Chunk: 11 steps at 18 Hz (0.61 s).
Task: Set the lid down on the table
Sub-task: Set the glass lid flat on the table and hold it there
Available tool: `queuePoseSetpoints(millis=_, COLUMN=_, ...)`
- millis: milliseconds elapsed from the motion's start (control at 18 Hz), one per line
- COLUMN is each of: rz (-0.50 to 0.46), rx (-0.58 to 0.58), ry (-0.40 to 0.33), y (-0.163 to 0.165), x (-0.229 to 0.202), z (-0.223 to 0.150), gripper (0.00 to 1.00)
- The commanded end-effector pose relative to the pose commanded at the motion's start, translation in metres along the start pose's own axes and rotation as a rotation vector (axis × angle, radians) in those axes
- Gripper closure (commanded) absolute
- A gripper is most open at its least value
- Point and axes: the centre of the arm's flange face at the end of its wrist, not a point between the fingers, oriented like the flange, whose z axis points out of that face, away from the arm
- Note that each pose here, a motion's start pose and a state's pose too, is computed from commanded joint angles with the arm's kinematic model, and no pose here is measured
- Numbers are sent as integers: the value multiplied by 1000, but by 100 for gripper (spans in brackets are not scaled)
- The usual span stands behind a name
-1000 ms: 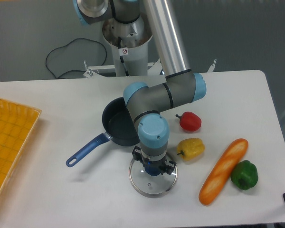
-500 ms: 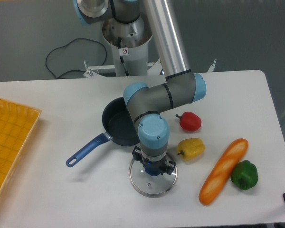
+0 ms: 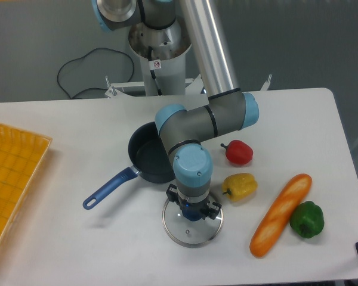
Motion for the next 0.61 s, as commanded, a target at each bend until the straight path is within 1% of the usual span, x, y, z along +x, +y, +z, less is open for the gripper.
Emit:
queuePoseSetpoints(millis=111, rz=0, rx=0, ry=0, y=0, x=0, z=0, gripper=39)
queuePoseSetpoints(millis=389, rz=6, rx=-1, ry=-1, y=-2, x=3, z=0, gripper=22)
queuePoseSetpoints(millis=611, rz=6, rx=-1, ry=-1, y=-2, x=3, z=0, gripper=17)
